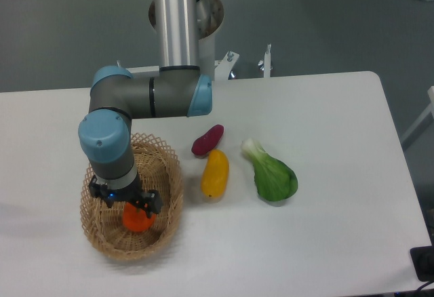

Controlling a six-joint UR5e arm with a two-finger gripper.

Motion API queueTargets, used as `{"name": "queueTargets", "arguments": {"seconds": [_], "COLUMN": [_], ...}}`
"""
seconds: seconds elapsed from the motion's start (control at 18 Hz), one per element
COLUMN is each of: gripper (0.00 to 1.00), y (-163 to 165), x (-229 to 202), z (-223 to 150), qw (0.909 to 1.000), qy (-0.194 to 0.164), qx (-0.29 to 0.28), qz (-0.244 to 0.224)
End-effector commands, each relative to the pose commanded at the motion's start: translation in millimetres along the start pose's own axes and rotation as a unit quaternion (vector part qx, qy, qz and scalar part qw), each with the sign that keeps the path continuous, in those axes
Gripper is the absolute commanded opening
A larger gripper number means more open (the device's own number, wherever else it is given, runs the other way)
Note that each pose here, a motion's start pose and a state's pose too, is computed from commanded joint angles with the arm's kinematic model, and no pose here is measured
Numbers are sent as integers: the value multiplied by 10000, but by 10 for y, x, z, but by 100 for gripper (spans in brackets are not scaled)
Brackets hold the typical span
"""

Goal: Pick up the orange from the basket
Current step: 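Close the gripper fingers around the orange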

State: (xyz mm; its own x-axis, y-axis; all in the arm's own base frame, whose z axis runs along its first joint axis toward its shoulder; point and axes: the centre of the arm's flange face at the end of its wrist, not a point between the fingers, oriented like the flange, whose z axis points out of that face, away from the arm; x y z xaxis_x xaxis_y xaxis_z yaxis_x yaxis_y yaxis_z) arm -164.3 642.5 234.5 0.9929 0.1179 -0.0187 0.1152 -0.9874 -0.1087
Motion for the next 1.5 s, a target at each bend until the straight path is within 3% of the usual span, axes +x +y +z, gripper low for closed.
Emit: {"name": "queueTargets", "arguments": {"seconds": [0.83, 1.0, 1.5], "gripper": [100, 93, 88], "y": [10, 10, -2], "x": [-9, -9, -16], "z": [150, 150, 185], "qw": [10000, 10000, 10000], "qy": [-31, -31, -51], "qx": [-52, -52, -18], "qz": [0, -16, 8]}}
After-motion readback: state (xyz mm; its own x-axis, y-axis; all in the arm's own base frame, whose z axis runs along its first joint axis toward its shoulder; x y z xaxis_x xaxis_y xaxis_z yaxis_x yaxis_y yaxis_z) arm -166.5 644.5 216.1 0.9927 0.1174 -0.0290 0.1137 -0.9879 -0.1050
